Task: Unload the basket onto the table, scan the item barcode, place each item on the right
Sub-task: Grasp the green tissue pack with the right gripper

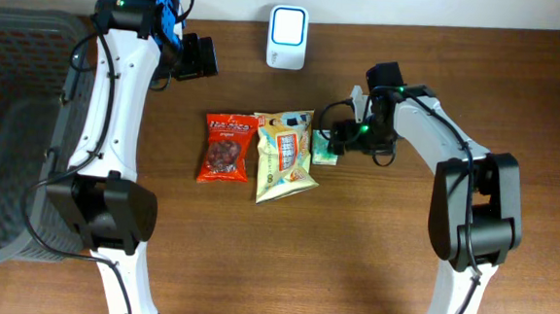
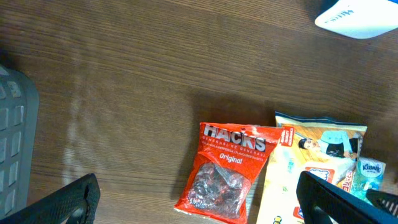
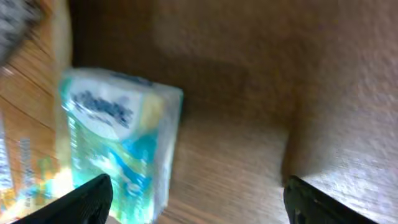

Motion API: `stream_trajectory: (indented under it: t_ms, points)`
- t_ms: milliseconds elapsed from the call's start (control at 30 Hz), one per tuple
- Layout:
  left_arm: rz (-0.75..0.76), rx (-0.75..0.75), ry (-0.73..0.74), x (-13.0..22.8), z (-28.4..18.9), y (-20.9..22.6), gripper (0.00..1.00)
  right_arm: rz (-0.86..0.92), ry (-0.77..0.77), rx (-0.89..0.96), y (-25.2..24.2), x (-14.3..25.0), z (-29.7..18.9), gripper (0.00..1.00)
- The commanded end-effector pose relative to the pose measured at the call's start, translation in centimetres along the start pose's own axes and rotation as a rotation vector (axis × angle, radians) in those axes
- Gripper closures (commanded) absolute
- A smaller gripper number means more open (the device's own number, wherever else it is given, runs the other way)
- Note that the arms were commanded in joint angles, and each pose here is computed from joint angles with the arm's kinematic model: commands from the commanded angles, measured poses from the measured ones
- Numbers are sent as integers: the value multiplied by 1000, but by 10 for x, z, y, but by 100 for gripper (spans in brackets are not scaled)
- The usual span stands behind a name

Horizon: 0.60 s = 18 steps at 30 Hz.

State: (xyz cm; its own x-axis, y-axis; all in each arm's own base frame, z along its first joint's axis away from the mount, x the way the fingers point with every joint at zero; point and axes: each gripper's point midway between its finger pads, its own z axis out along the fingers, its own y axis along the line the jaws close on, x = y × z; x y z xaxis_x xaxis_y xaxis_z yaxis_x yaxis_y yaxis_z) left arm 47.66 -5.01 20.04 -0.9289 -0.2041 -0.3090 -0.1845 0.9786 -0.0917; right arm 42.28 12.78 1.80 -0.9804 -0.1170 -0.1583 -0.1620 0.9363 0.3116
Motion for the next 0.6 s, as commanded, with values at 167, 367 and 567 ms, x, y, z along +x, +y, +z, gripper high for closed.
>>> stream_trajectory:
  t_ms: [167,367,567]
  points:
    - [6,6,8,1,3,-2,1,-21,-32,-134,24,-5,8,41]
    - [6,6,8,1,3,-2,1,5,-26,-166,26,2,16,73]
    - [6,6,8,1,3,-2,1,11,-37,-418,57,-3,0,96]
